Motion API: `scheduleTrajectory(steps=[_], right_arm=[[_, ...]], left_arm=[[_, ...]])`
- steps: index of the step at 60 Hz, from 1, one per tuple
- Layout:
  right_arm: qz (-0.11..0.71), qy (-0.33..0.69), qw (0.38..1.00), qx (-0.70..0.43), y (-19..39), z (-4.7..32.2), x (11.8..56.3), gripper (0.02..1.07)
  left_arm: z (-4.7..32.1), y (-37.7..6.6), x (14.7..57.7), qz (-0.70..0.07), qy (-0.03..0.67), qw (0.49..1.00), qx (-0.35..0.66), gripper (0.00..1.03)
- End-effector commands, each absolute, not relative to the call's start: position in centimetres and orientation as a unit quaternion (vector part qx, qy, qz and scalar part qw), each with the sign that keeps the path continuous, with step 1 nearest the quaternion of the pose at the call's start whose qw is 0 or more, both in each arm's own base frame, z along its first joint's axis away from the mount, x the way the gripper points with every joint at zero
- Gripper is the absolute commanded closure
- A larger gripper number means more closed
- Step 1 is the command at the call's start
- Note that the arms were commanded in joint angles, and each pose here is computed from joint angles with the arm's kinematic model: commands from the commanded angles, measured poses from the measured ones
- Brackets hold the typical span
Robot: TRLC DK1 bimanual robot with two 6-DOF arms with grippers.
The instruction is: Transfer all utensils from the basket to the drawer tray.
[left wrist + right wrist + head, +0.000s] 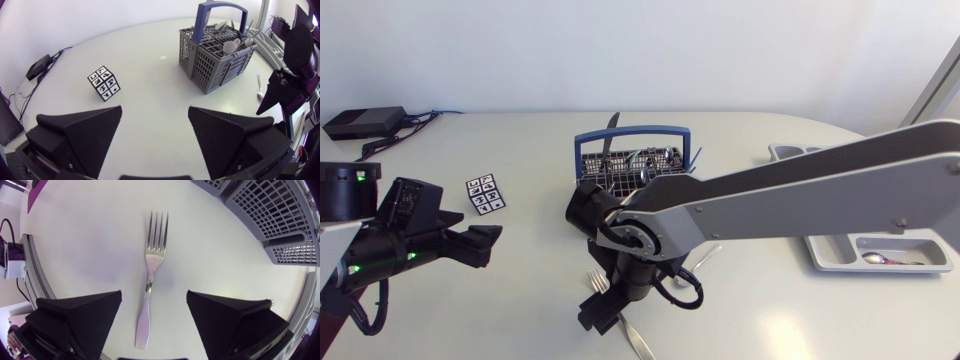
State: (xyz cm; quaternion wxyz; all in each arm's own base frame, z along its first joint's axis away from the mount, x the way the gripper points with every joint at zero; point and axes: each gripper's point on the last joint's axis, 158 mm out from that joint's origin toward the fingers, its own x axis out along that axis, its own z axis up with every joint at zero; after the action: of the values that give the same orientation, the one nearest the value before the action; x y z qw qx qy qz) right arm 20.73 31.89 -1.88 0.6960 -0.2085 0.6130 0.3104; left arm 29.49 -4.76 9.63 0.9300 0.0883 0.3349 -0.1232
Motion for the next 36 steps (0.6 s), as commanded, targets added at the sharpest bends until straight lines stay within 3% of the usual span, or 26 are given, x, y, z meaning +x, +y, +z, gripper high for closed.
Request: scheduleTrajectory(steps=[1, 12, 21, 28, 36], right_arm=[[0.3, 0.627, 0.688, -0.208, 32.1, -2.8, 20.3, 0.23], [0.304, 0.621, 0.69, -0.214, 32.2, -3.4, 20.7, 0.49], [0.303, 0.622, 0.687, -0.22, 32.3, -3.9, 20.7, 0.5], [0.305, 0.618, 0.689, -0.224, 32.5, -4.2, 20.8, 0.63], [0.307, 0.614, 0.691, -0.226, 32.9, -4.4, 21.0, 0.65]], left_arm=[[9.2, -5.2, 29.4, -0.133, 0.338, 0.927, 0.093, 0.1], [9.3, -5.4, 29.4, -0.135, 0.336, 0.928, 0.09, 0.1], [9.3, -5.5, 29.4, -0.136, 0.335, 0.928, 0.089, 0.1], [9.2, -5.6, 29.3, -0.137, 0.334, 0.928, 0.089, 0.1], [9.2, -5.6, 29.2, -0.139, 0.334, 0.928, 0.09, 0.1]])
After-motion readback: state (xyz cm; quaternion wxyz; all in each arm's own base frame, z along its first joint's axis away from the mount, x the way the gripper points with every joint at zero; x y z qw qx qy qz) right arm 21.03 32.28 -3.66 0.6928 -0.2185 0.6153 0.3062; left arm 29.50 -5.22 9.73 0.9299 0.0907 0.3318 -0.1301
